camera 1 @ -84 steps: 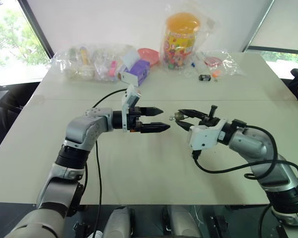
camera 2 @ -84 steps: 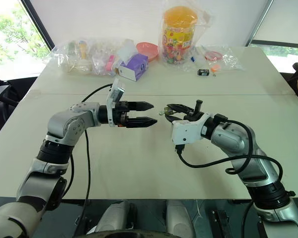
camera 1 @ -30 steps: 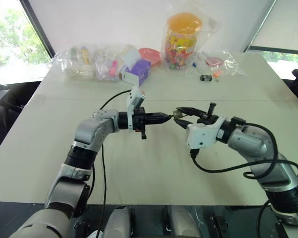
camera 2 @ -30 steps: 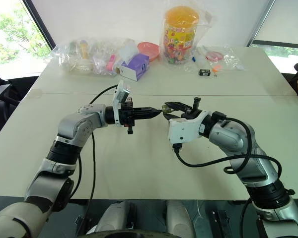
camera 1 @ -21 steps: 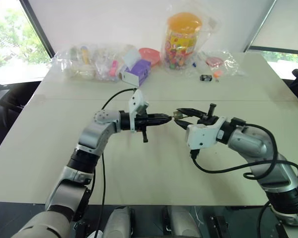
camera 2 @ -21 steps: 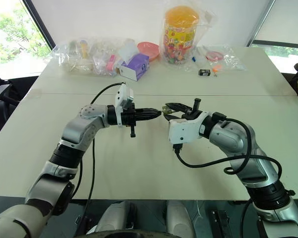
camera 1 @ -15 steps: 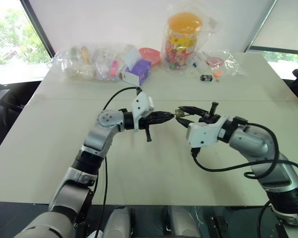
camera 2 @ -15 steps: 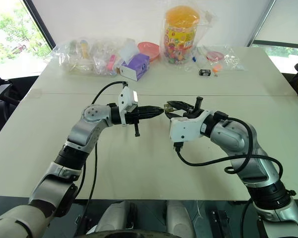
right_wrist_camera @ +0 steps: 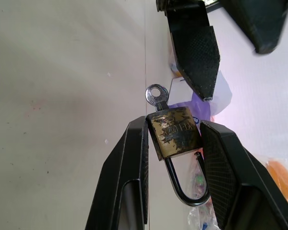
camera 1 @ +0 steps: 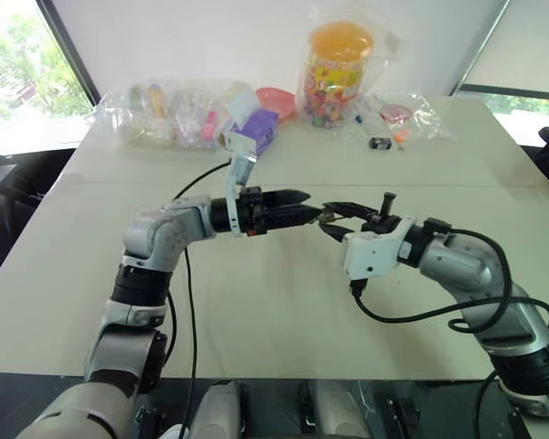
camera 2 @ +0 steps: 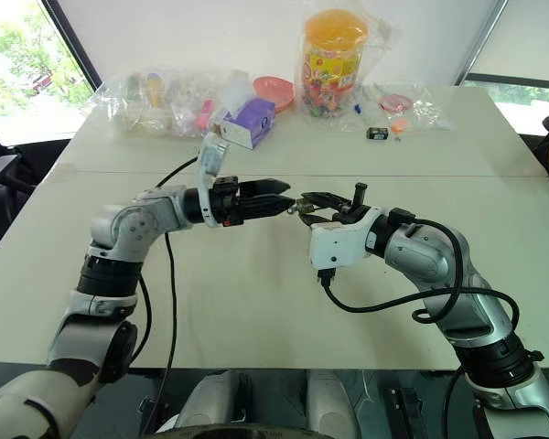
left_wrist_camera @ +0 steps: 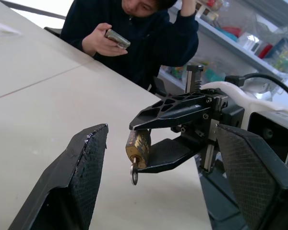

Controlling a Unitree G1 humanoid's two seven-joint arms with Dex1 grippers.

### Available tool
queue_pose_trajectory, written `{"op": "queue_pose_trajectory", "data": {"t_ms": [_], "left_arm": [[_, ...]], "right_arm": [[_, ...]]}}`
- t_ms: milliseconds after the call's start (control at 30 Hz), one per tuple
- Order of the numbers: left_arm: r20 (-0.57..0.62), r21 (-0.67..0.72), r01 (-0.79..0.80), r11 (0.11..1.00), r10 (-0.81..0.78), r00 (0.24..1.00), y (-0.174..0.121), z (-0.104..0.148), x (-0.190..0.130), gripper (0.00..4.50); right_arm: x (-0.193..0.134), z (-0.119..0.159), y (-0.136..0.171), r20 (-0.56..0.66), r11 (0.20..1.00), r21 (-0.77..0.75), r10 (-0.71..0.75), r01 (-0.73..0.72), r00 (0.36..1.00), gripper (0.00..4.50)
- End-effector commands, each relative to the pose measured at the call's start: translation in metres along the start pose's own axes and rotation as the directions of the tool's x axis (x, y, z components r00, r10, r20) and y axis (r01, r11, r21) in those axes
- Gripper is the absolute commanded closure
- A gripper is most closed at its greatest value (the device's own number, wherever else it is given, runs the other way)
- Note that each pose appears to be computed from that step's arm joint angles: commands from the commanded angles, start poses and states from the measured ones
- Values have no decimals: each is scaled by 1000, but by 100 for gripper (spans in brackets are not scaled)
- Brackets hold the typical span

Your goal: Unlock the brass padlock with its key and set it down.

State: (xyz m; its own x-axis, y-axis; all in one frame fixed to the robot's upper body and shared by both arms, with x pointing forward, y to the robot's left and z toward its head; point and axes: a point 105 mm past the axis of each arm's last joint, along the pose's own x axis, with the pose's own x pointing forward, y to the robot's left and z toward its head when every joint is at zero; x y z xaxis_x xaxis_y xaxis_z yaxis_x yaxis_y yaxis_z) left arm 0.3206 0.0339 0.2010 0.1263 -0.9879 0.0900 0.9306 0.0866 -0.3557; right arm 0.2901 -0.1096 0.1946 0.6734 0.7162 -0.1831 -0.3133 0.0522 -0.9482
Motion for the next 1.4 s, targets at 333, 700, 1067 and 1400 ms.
{"op": "queue_pose_trajectory", "data": {"t_ms": [333,700,1067,1400], "left_arm": [[37,-42,-92,995,94,995,23,-19,18,112],[73,-59,-73,996,77,994,22,-17,24,136],[62,-88,-39,995,44,997,17,-21,27,448],[22,-95,-25,995,27,999,13,-26,24,448]], "right_arm": [[-2,11,-12,35,998,-50,-28,29,999,351],[-4,11,-12,24,998,-53,-28,29,999,351],[-4,11,-12,23,998,-57,-27,28,999,351],[-3,12,-17,29,999,-43,-32,33,999,351]]}}
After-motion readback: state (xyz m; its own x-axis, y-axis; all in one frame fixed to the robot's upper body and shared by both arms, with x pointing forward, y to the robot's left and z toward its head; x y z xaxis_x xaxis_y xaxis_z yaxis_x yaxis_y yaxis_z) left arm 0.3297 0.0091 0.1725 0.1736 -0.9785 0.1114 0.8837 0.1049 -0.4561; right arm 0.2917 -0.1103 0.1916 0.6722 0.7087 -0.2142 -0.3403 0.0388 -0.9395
